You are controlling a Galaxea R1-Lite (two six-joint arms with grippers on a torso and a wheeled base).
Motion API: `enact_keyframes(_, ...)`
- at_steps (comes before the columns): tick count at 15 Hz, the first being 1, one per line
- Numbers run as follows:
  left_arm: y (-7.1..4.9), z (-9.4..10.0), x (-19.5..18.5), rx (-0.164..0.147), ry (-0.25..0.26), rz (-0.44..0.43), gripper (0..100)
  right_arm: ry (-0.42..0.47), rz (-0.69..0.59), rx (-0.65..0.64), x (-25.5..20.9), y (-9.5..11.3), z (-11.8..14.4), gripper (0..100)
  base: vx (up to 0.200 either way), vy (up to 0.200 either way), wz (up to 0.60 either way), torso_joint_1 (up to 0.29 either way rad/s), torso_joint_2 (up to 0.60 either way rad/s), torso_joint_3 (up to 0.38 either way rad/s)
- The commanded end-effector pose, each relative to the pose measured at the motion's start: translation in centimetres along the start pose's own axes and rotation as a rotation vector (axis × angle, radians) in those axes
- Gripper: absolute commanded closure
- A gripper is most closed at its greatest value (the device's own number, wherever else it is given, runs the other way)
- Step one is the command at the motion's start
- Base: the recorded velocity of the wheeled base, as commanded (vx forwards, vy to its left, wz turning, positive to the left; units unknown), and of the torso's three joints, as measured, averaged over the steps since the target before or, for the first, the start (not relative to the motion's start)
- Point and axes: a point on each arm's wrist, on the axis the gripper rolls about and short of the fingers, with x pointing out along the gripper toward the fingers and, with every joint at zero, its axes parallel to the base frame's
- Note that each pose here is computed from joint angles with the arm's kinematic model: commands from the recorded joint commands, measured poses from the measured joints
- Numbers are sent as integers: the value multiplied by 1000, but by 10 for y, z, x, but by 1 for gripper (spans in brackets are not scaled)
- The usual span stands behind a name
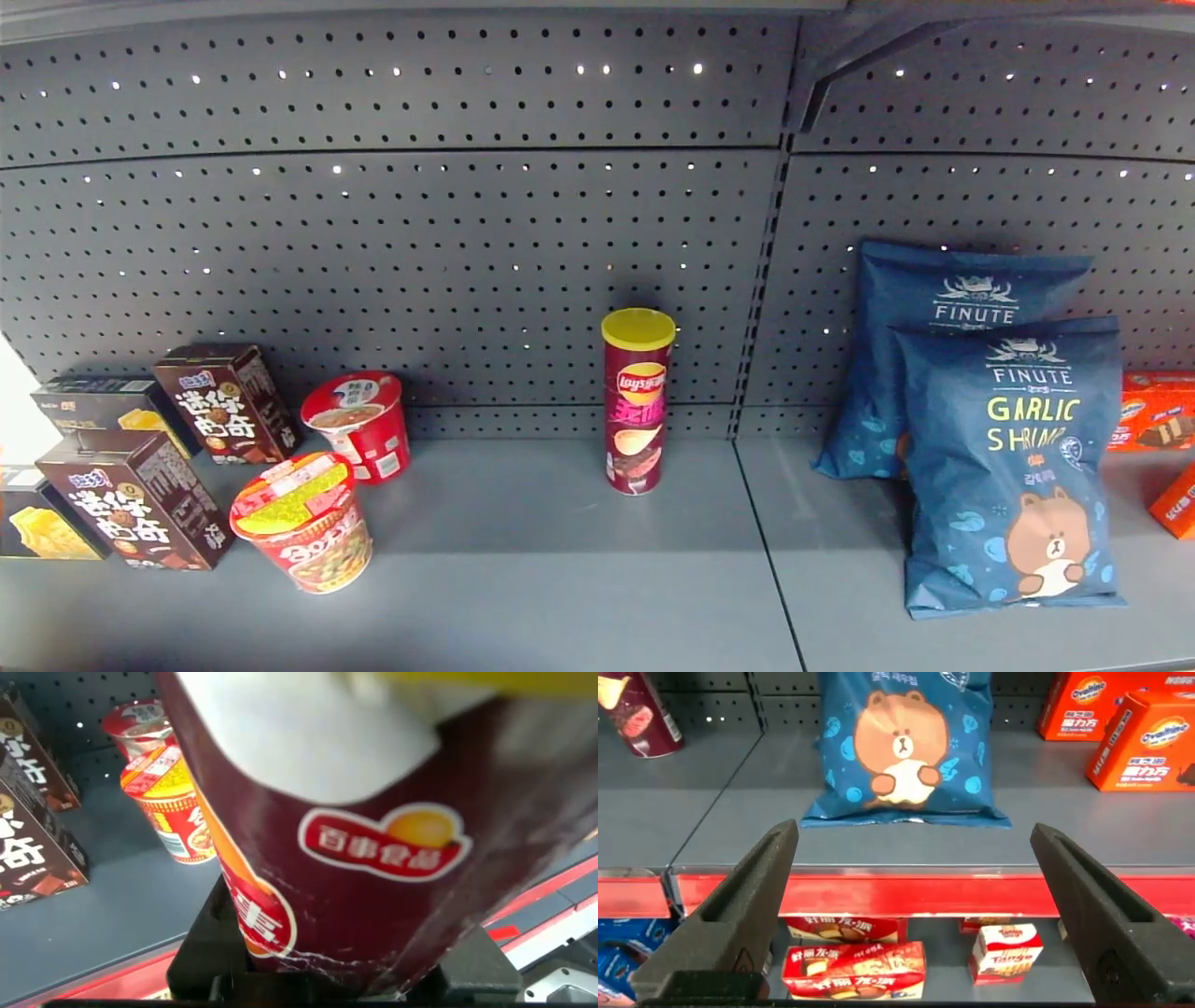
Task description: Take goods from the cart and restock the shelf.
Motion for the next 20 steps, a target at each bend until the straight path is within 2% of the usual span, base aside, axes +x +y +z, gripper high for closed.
enact_keyframes(1, 0, -1, 0, -1, 0, 2, 100, 2, 0, -1, 0, 0, 0, 0, 0, 0, 600, 2, -7, -2)
enact_keyframes(3, 0, -2, -1, 1, -6, 2, 100, -1, 0, 2, 0, 0, 0, 0, 0, 0, 600, 2, 5, 5)
enact_keyframes(7, -1, -5, -3, 2, -14, 3, 100, 2, 0, 2, 0, 0, 0, 0, 0, 0, 0, 0, 0, 0)
enact_keyframes(9, -2, -4, -5, -4, 4, 8, 100, 1, 0, 2, 0, 0, 0, 0, 0, 0, 0, 0, 0, 0)
enact_keyframes(11, -2, -5, -5, -5, 9, 11, 100, 1, 0, 2, 0, 0, 0, 0, 0, 0, -600, 5, 2, 2)
enact_keyframes(13, -1, -5, -5, -6, 10, 16, 100, 2, 0, 2, 0, 0, 0, 0, 0, 0, 0, 0, 0, 0)
enact_keyframes(16, 0, 11, -7, 2, -19, 109, 100, 2, 0, 2, 0, 0, 0, 0, 0, 0, 0, 0, 0, 0)
enact_keyframes(18, 2, 23, -5, -3, -2, 198, 100, 2, 0, 0, 0, 0, 0, 0, 0, 0, 0, 0, 0, 0)
enact_keyframes(20, 3, 25, -8, -7, 30, 267, 100, 39, 0, -33, 3, 0, 1, 0, 0, 0, 0, 0, 0, 0)
